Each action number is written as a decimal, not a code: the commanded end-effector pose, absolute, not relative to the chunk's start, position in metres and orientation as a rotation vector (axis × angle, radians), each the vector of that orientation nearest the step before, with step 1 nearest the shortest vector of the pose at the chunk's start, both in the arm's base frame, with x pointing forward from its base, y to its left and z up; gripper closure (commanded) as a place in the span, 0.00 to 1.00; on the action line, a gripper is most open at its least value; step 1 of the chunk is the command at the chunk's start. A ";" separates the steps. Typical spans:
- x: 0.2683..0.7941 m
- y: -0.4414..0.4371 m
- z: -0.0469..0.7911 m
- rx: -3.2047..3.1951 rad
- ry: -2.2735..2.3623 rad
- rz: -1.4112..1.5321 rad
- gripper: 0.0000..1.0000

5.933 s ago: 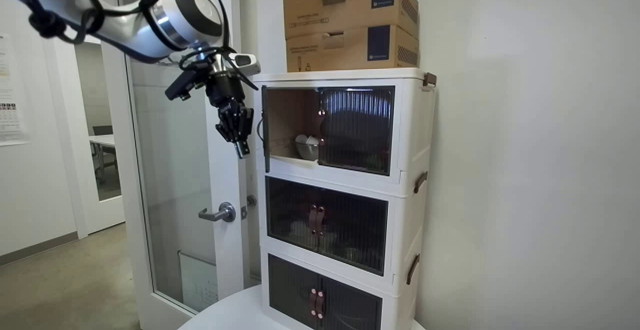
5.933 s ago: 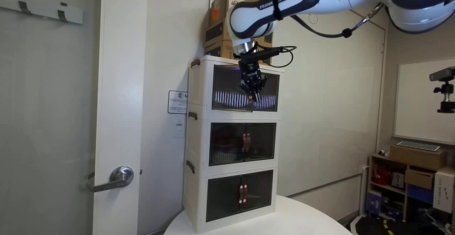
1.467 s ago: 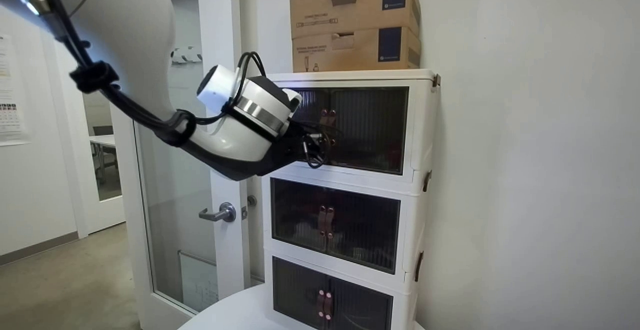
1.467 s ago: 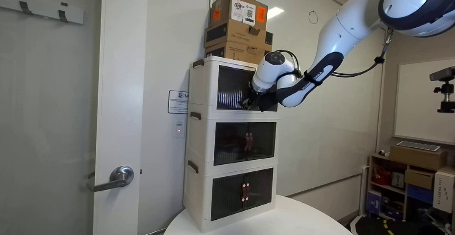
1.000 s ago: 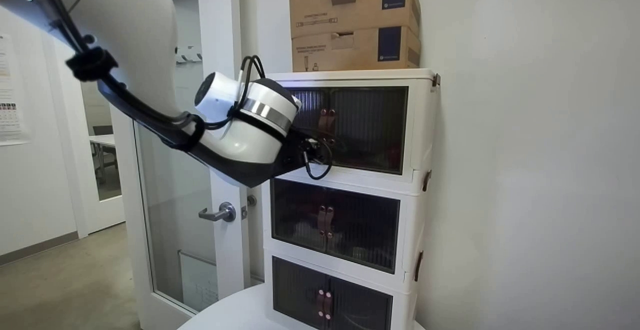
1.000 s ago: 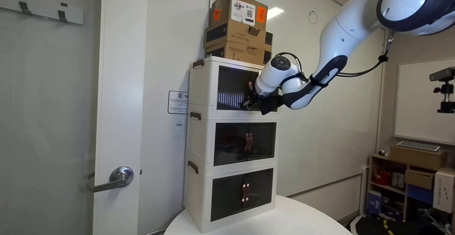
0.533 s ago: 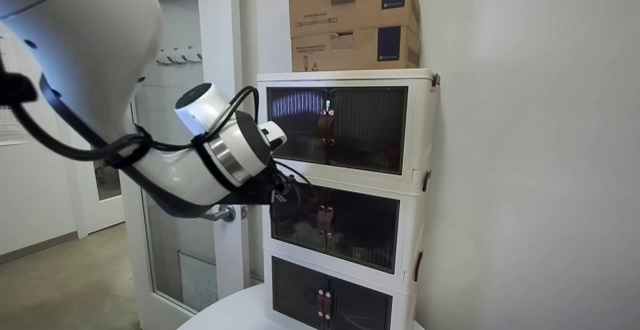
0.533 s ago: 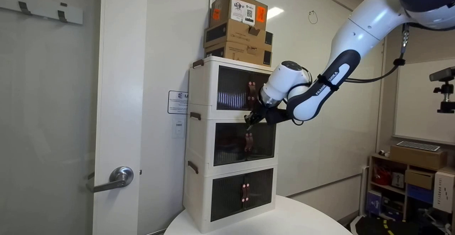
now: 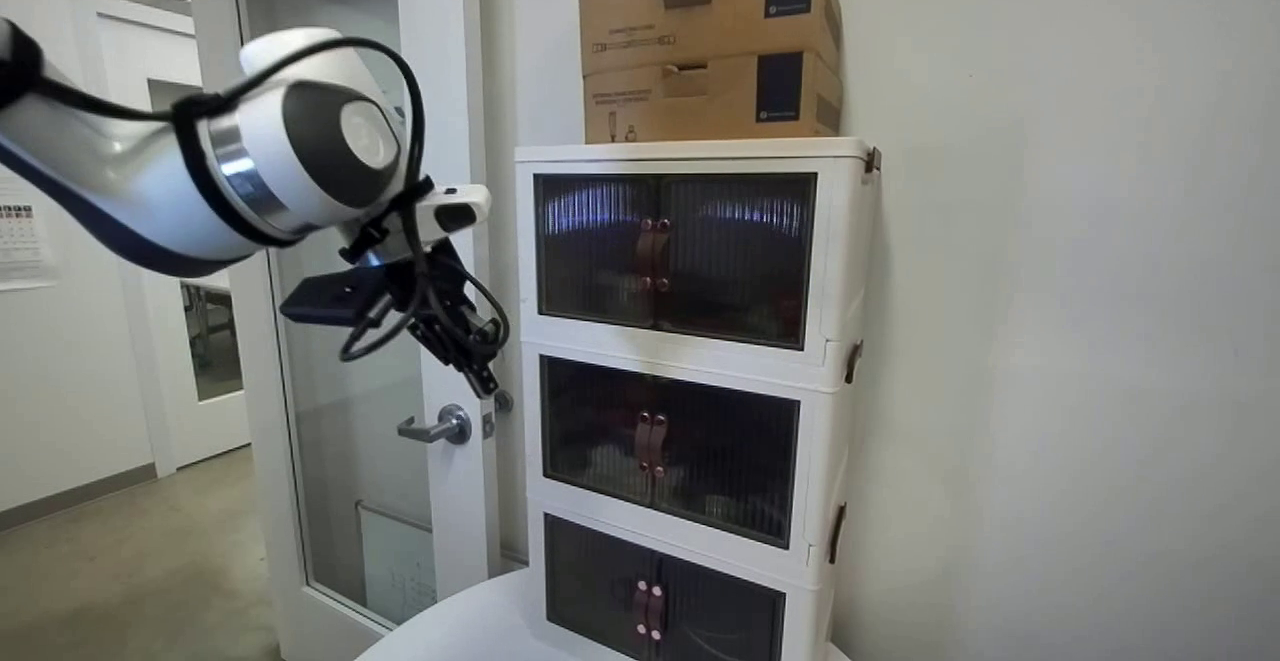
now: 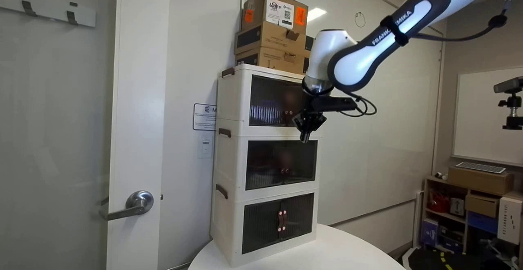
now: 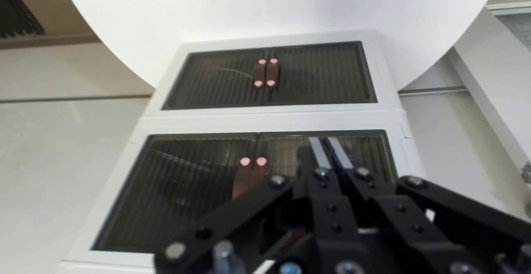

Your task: Close the top left cabinet door

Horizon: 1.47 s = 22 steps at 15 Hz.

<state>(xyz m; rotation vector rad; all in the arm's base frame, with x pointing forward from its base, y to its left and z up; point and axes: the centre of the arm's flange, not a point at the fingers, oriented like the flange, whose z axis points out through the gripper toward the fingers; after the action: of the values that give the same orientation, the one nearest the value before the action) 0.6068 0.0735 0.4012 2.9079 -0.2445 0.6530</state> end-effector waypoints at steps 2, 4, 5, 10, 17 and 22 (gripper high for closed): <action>0.567 0.075 0.458 2.794 -0.497 0.426 0.95; 0.557 0.071 0.469 2.738 -0.571 0.291 0.95; 0.552 0.069 0.473 2.705 -0.587 0.215 0.95; 0.474 0.129 0.517 2.671 -0.310 0.079 0.70; 0.386 0.180 0.575 2.669 0.131 0.424 0.23; 0.359 0.159 0.601 2.737 0.165 0.797 0.00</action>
<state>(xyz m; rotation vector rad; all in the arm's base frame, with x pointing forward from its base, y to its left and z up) 0.3843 0.1874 0.5966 2.6970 0.1372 0.6110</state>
